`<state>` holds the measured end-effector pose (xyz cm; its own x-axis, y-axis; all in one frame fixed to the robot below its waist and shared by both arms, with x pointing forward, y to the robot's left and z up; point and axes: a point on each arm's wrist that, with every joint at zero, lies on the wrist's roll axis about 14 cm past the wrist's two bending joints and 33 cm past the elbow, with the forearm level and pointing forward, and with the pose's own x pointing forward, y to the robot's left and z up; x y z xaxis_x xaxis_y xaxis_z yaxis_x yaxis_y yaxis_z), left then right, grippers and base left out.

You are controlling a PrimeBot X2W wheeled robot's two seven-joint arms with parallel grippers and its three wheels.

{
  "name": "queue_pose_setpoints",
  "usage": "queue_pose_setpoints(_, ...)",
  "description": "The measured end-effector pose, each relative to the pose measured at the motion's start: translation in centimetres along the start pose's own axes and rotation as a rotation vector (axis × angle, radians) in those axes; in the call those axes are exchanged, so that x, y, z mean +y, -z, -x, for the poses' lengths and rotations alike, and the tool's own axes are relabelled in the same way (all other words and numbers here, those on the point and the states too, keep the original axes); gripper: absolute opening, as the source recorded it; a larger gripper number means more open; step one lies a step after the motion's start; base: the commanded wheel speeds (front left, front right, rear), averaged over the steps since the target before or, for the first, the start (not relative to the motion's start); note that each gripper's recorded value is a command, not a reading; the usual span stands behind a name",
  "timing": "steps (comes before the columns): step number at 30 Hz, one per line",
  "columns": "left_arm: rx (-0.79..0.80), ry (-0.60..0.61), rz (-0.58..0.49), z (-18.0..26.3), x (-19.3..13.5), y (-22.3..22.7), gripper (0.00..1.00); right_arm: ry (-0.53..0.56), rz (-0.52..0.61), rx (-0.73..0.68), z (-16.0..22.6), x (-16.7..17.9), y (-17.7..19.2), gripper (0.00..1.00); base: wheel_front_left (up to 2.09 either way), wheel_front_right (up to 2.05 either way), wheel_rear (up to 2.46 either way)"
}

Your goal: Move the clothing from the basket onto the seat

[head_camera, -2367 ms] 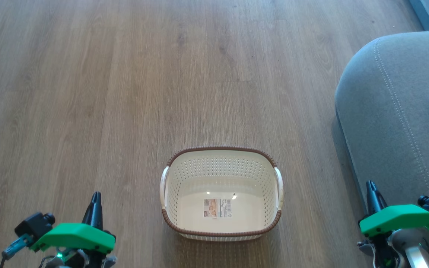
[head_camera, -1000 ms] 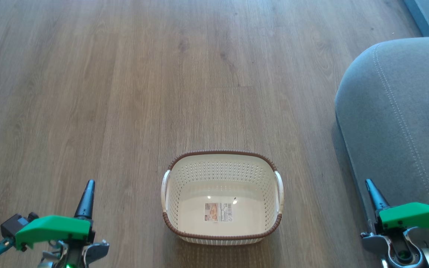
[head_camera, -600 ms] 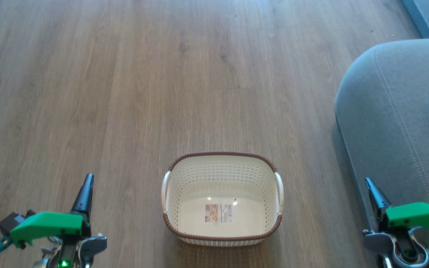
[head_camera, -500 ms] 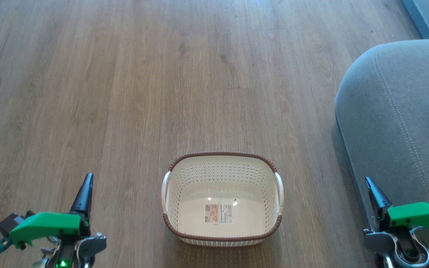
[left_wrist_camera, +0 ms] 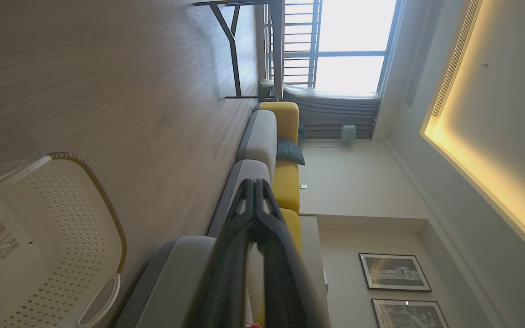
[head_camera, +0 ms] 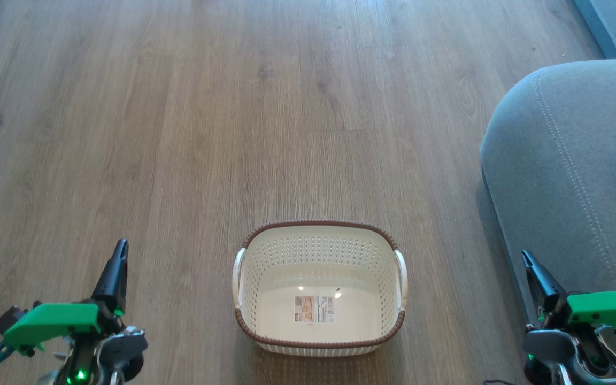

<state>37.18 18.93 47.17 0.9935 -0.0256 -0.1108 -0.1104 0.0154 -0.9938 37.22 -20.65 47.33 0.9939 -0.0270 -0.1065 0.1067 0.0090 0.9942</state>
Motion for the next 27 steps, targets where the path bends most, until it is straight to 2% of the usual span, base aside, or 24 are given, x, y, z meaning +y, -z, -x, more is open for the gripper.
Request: queue_pose_setpoints(27, 0.001, 0.007, 0.015, -0.06, -0.20, -0.01, 0.00, -0.002, -0.017, -0.002, 0.01, 0.04, -0.03, 0.00, 0.00, 0.00, 0.00)
